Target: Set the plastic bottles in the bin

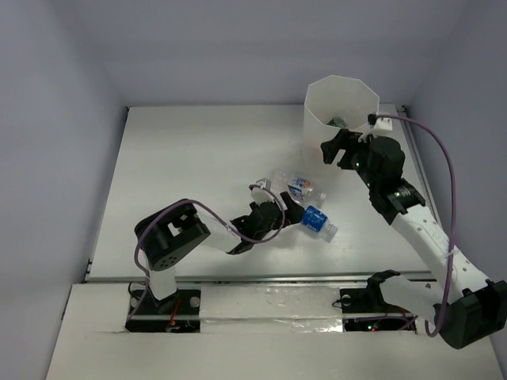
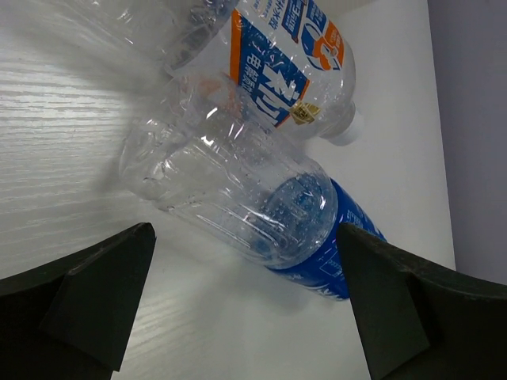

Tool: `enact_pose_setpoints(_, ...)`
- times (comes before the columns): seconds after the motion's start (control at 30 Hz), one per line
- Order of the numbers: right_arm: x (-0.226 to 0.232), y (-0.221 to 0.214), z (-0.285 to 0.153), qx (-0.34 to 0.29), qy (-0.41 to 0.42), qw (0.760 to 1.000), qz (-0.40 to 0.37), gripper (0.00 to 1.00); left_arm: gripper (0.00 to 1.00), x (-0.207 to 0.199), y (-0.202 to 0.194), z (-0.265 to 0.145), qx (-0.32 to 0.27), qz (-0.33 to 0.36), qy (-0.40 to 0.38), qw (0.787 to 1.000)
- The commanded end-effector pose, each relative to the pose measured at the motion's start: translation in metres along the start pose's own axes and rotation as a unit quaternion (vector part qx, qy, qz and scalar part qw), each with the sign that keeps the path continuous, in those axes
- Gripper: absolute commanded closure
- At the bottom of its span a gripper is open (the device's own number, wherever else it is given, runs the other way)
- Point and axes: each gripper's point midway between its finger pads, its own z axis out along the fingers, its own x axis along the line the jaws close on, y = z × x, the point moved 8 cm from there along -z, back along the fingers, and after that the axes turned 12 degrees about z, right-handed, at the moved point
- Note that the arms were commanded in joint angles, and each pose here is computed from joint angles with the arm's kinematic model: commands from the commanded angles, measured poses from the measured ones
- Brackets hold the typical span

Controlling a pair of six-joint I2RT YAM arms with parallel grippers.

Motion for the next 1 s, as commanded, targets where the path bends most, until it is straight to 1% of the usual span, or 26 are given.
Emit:
enact_pose_setpoints(0.0,0.012,0.0,-0.02,-0.023,0.058,0.998,0.018,0.16,0.01,-0.013,0.013,0.009,-0.037,-0.038,-0.005,0.999)
enact_pose_setpoints(0.03,0.009,-0.014,-0.021,-0.005,0.061,0.998,0.021,0.16,0.01,-0.014,0.014,0.012,-0.04,-0.04,0.004,0.998)
enact_pose_setpoints(0.1,0.012,-0.026,-0.025,0.014,0.08,0.996,0.022,0.16,0.01,-0.011,0.011,0.016,-0.036,-0.043,0.018,0.998)
enact_pose_setpoints(0.27,0.009,-0.056,-0.027,0.051,0.082,0.995,0.019,0.15,0.01,-0.008,0.014,0.025,-0.048,-0.04,0.06,0.996)
enact_pose_setpoints(0.33,0.016,-0.063,-0.027,0.057,0.101,0.993,0.021,0.14,0.01,-0.003,0.01,0.029,-0.041,-0.026,0.082,0.995)
enact_pose_setpoints(0.37,0.015,-0.065,-0.026,0.06,0.102,0.993,0.021,0.14,0.01,-0.007,0.012,0.033,-0.041,-0.024,0.084,0.995)
enact_pose_setpoints(0.57,0.016,-0.074,-0.034,0.076,0.114,0.99,0.019,0.13,0.01,0.009,0.001,0.036,-0.02,0.017,0.13,0.991)
enact_pose_setpoints(0.67,0.016,-0.07,-0.038,0.07,0.118,0.99,0.016,0.13,0.05,0.016,-0.003,0.033,-0.01,0.037,0.142,0.989)
enact_pose_setpoints(0.77,0.018,-0.066,-0.039,0.066,0.121,0.99,0.014,0.12,0.15,0.024,-0.006,0.025,0.0,0.055,0.147,0.988)
enact_pose_setpoints(0.87,0.019,-0.071,-0.04,0.078,0.13,0.988,0.015,0.12,0.19,0.031,-0.005,0.016,0.002,0.069,0.158,0.985)
enact_pose_setpoints(0.97,0.018,-0.074,-0.04,0.083,0.132,0.988,0.016,0.12,0.26,0.043,-0.006,0.005,-0.003,0.085,0.178,0.98)
